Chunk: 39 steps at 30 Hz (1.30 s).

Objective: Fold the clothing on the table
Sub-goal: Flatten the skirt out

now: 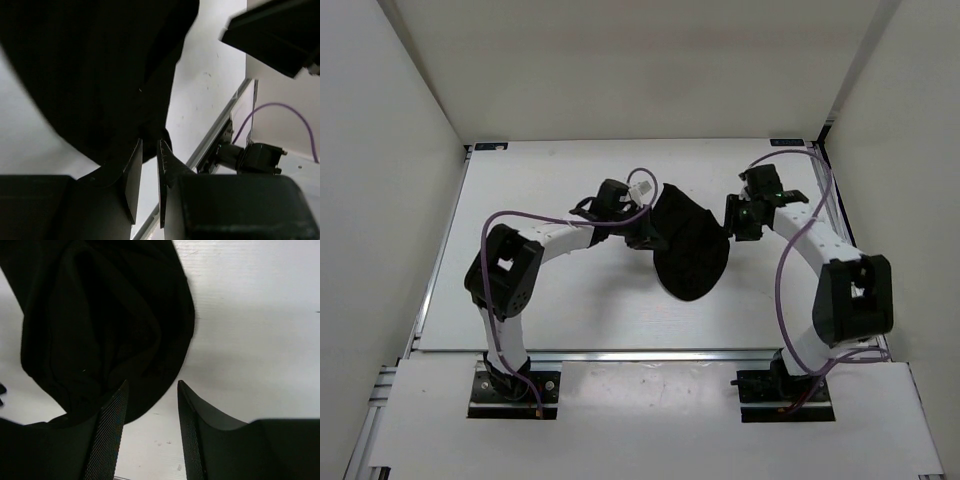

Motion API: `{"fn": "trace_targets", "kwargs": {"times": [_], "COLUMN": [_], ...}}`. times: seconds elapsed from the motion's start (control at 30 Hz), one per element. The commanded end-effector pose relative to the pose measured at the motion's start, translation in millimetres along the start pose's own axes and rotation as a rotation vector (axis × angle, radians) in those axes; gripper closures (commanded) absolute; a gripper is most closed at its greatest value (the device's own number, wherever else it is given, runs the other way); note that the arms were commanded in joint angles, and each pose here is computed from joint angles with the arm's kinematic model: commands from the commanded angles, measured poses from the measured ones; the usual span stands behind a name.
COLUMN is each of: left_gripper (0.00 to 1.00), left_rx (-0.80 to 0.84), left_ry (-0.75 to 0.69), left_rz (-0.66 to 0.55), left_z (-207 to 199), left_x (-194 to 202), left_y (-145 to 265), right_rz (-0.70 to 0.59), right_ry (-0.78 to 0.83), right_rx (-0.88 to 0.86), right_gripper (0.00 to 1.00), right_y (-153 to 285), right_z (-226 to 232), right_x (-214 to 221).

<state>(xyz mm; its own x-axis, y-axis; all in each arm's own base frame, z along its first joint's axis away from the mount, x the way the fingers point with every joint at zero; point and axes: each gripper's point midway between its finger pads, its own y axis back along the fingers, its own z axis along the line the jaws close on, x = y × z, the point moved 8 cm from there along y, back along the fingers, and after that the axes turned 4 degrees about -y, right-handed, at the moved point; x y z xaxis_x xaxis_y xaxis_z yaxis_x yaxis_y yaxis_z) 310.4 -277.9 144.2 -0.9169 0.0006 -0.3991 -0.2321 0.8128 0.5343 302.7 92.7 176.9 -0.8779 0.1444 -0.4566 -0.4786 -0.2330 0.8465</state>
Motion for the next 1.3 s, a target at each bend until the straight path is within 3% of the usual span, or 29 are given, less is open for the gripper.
{"fn": "trace_targets", "kwargs": {"times": [0.0, 0.37, 0.7, 0.73, 0.8, 0.9, 0.97, 1.1, 1.2, 1.27], "left_gripper": [0.7, 0.69, 0.68, 0.69, 0.69, 0.69, 0.68, 0.69, 0.7, 0.69], "left_rx": [0.011, -0.081, -0.076, -0.079, -0.077, -0.086, -0.08, -0.081, -0.064, -0.058], "left_ry": [-0.035, -0.061, -0.006, 0.005, 0.014, 0.027, 0.035, 0.056, 0.036, 0.034], "left_rz": [-0.019, 0.015, -0.024, -0.03, -0.06, -0.069, -0.091, -0.109, -0.149, -0.154], "left_z": [-14, 2, 10, 14, 16, 20, 22, 26, 27, 25], "left_x": [-2, 19, 25, 25, 22, 27, 27, 27, 22, 20], "left_y": [-5, -18, 10, 13, 25, 35, 42, 54, 61, 63], "right_rz": [-0.046, -0.07, 0.078, 0.09, 0.113, 0.011, -0.143, -0.35, -0.434, -0.492], "right_ry": [0.068, 0.09, 0.117, 0.121, 0.113, 0.137, 0.142, 0.134, 0.125, 0.138], "right_rx": [-0.036, -0.079, -0.083, -0.072, -0.037, 0.028, 0.189, 0.313, 0.465, 0.478], "right_gripper": [0.51, 0.5, 0.55, 0.62, 1.0, 1.0, 1.0, 1.0, 1.0, 0.99], "right_y": [-2, -16, -84, -89, -93, -62, -31, 30, 60, 73], "right_z": [17, 18, 24, 22, 17, 22, 16, 21, 24, 39], "right_x": [-20, -35, -21, -19, -19, -39, -64, -101, -114, -118]}}
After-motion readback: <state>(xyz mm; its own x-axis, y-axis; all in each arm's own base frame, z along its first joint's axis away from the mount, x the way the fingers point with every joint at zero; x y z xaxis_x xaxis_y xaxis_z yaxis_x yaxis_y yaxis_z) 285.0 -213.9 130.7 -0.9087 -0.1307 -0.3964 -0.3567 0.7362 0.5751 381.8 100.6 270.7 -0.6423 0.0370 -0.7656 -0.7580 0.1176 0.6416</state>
